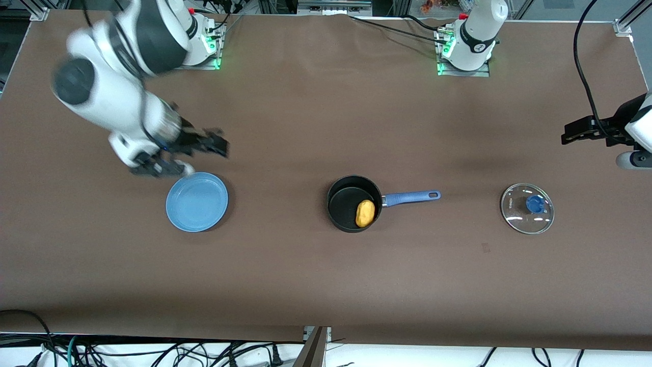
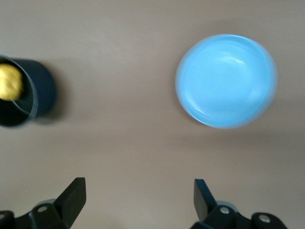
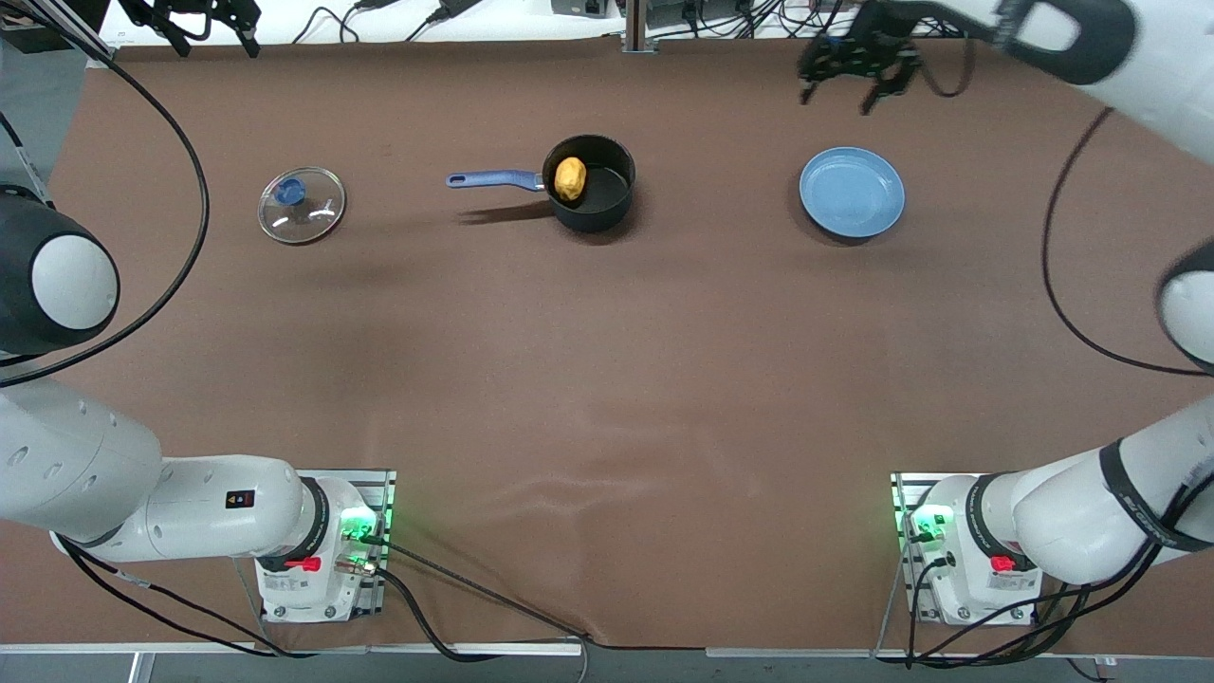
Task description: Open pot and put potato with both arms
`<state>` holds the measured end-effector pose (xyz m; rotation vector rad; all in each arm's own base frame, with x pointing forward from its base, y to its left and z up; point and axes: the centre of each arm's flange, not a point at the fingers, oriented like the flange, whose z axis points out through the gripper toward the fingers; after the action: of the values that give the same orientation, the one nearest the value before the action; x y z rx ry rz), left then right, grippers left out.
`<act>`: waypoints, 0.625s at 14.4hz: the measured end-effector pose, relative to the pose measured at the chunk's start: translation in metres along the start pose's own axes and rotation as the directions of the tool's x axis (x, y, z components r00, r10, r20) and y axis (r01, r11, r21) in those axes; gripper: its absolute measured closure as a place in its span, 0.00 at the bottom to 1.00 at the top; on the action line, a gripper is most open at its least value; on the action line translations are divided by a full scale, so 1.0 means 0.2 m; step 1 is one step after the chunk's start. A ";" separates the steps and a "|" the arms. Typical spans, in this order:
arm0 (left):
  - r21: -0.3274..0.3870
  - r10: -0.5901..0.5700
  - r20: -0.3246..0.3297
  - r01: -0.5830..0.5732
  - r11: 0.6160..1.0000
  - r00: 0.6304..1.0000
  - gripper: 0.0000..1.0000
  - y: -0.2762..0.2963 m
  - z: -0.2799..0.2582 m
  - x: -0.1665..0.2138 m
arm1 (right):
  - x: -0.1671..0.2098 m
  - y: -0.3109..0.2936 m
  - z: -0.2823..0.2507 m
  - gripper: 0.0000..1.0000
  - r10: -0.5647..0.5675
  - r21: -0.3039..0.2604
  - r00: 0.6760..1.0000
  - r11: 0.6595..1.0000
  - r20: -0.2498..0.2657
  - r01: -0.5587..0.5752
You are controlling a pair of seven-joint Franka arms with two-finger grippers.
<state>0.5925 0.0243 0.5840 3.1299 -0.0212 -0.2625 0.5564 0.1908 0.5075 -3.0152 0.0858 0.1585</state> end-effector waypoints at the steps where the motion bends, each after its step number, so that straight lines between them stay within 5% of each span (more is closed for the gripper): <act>1: 0.000 0.000 0.000 0.000 1.000 1.000 0.00 0.00 0.00 0.00 | -0.07 0.09 -0.11 0.00 -0.019 -0.023 1.000 1.000 -0.004 0.019; 5: -0.001 -0.005 0.001 0.005 1.000 1.000 0.00 -0.01 0.00 0.01 | -0.16 0.42 -0.35 0.00 -0.037 -0.035 0.999 0.999 -0.014 0.036; 9: -0.001 -0.008 0.001 0.008 1.000 1.000 0.00 -0.02 0.01 0.01 | -0.11 0.57 -0.49 0.00 -0.070 -0.114 0.996 0.992 -0.060 0.063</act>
<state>0.5942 0.0287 0.5827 3.1298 -0.0086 -0.2641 0.5378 0.0665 0.5938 -3.1300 -0.0189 0.0620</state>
